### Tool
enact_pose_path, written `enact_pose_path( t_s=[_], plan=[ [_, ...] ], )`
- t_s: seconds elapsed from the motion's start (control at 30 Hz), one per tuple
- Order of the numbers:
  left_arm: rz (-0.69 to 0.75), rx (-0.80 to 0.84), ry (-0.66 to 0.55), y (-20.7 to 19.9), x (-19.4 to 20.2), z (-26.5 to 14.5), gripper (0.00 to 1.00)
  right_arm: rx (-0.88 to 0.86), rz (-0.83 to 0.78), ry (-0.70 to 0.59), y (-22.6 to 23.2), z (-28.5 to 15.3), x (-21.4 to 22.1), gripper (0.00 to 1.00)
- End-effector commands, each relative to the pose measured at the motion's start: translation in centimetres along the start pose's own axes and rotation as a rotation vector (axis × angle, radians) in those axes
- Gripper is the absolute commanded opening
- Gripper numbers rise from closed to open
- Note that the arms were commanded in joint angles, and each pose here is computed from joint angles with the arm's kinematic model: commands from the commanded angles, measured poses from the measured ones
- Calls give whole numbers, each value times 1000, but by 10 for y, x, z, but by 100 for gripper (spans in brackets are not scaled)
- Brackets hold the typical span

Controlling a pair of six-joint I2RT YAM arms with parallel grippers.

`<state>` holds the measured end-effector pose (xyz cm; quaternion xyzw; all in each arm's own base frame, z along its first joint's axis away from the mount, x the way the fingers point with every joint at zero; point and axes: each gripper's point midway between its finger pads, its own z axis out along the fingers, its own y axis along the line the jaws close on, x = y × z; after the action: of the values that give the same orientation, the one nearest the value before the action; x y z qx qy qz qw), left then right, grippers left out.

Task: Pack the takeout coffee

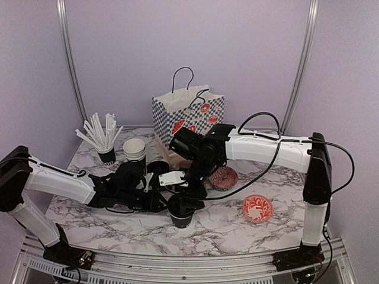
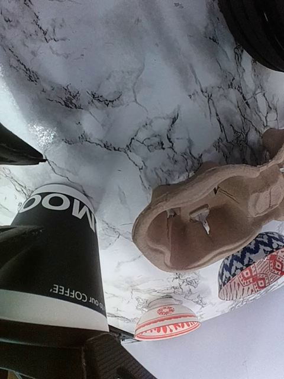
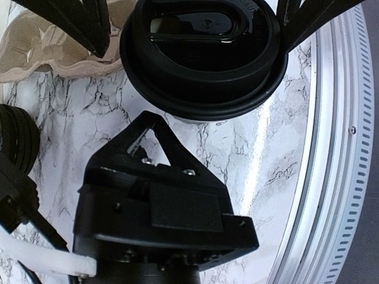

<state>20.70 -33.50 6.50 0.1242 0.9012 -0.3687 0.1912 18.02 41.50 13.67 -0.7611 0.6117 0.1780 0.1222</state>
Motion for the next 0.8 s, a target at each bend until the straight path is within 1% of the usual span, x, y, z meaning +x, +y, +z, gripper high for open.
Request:
enact_pose_path(
  t_s=[0.0, 0.13, 0.27, 0.33, 0.4, 0.47, 0.57, 0.7, 0.77],
  plan=[
    [-16, 0, -32, -1, -5, -10, 37, 37, -16, -59, 3, -30, -19, 95],
    [-39, -81, -50, 7, -9, -21, 40, 53, -14, -56, 1, -35, -16, 95],
    [-77, -135, -103, 11, -17, -40, 42, 60, -1, -72, -2, -42, -15, 96],
    [-115, -144, -127, 10, -20, -52, 43, 72, 10, -87, -5, -51, -14, 96],
    [-131, -113, -154, 0, -24, -66, 43, 92, 46, -131, -12, -67, -12, 95],
    [-142, -60, -186, -16, -29, -79, 44, 108, 126, -197, -24, -80, -6, 93],
    [-180, 20, -187, -38, -30, -89, 44, 115, 281, -294, -44, -93, 13, 85],
    [-209, 89, -129, -63, -20, -84, 44, -10, 489, -395, -54, -96, 47, 74],
    [-217, 94, -101, -70, -14, -78, 43, -55, 556, -438, -53, -94, 58, 70]
  ],
)
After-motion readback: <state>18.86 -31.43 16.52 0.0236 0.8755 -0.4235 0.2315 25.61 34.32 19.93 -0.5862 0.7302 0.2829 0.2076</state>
